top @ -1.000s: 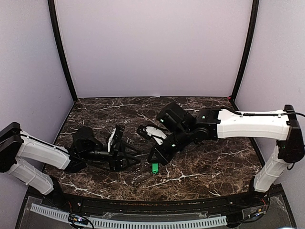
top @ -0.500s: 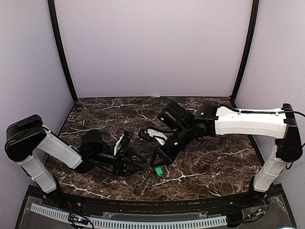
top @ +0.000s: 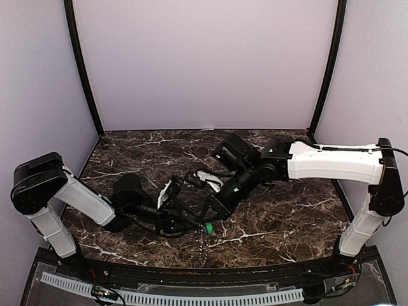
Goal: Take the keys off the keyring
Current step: Pass from the right arm to the left
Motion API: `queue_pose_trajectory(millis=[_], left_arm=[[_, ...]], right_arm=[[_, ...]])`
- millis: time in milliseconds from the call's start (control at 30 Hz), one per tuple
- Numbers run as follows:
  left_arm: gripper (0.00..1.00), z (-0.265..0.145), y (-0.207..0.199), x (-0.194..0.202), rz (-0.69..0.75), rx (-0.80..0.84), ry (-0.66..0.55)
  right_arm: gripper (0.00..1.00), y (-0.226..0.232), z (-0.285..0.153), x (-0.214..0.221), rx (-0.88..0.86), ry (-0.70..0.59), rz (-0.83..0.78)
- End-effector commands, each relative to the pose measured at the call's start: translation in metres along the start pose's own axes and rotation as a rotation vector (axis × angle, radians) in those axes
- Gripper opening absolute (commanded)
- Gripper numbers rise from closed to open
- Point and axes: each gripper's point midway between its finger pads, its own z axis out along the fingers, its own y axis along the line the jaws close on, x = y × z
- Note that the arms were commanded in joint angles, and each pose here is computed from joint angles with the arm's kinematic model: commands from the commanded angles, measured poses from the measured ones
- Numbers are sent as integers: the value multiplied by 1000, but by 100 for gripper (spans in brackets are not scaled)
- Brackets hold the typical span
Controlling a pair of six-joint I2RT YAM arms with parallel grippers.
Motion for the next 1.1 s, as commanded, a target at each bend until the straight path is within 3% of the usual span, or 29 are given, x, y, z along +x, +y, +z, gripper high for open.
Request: queue_pose_trajectory(millis=[0, 200, 600, 1067], left_arm=[[32, 6, -2, -7, 35, 18, -5], [17, 6, 0, -5, 29, 16, -3], [33, 6, -2, 2, 19, 22, 16], [16, 7, -4, 9, 16, 38, 39]], right_arm=[[0, 8, -7, -13, -43, -56, -26], [0, 9, -9, -13, -45, -60, -25], [0, 10, -11, -13, -52, -74, -26], [0, 10, -15, -15, -74, -94, -17]])
